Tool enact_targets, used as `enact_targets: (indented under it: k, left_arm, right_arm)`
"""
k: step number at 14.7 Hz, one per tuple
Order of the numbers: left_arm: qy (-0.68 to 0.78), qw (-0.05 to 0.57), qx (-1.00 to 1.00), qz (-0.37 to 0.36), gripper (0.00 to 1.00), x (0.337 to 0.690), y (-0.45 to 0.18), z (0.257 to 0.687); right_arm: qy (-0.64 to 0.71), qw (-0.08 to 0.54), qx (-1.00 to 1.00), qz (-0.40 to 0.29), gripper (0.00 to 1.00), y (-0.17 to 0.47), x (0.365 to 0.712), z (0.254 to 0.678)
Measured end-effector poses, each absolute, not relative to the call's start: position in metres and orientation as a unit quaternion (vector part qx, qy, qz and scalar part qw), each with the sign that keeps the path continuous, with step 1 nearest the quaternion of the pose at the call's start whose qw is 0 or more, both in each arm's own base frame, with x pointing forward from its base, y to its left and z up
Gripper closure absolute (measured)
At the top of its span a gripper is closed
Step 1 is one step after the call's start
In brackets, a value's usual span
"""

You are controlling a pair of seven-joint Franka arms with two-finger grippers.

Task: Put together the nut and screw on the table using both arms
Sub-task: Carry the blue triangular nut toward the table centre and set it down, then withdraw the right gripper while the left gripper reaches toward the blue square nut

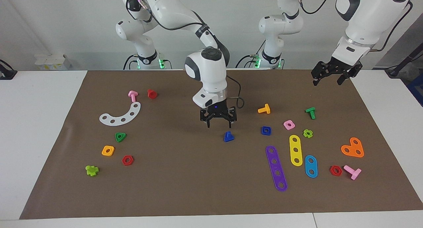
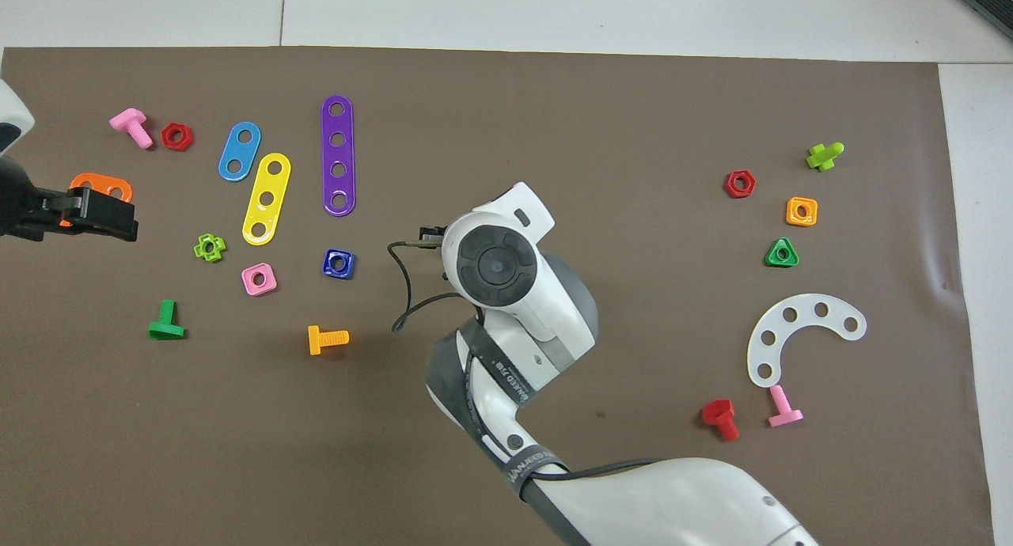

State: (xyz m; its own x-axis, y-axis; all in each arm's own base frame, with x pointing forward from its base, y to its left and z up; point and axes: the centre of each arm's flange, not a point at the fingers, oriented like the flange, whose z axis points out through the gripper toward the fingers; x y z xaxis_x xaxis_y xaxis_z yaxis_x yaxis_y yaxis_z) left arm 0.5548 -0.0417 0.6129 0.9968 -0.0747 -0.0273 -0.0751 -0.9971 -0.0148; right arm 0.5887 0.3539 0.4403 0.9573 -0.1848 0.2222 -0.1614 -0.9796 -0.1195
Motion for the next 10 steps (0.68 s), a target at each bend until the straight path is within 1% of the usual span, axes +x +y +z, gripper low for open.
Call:
enact_targets:
  k: [2,5,7,10]
  left_arm:
    - [0.040,0.008,-0.999,0.023,0.00,0.552,-0.045,0.610]
    - [0.045,0.009,-0.998,0.039,0.00,0.544,-0.043,0.599]
    - [0.054,0.009,-0.997,0.047,0.00,0.538,-0.043,0.593]
    - [0.034,-0.011,-0.999,0.041,0.00,0.537,-0.047,0.583]
  right_arm:
    - [0.084,0.036,-0.990,-0.104,0.00,0.297,0.599,0.478]
    - [0.075,0.013,-0.994,-0.075,0.00,0.201,0.609,0.518]
    - [0.068,0.001,-0.997,-0.040,0.00,0.150,0.599,0.540]
    - [0.068,-0.006,-0.998,0.002,0.00,0.089,0.577,0.571]
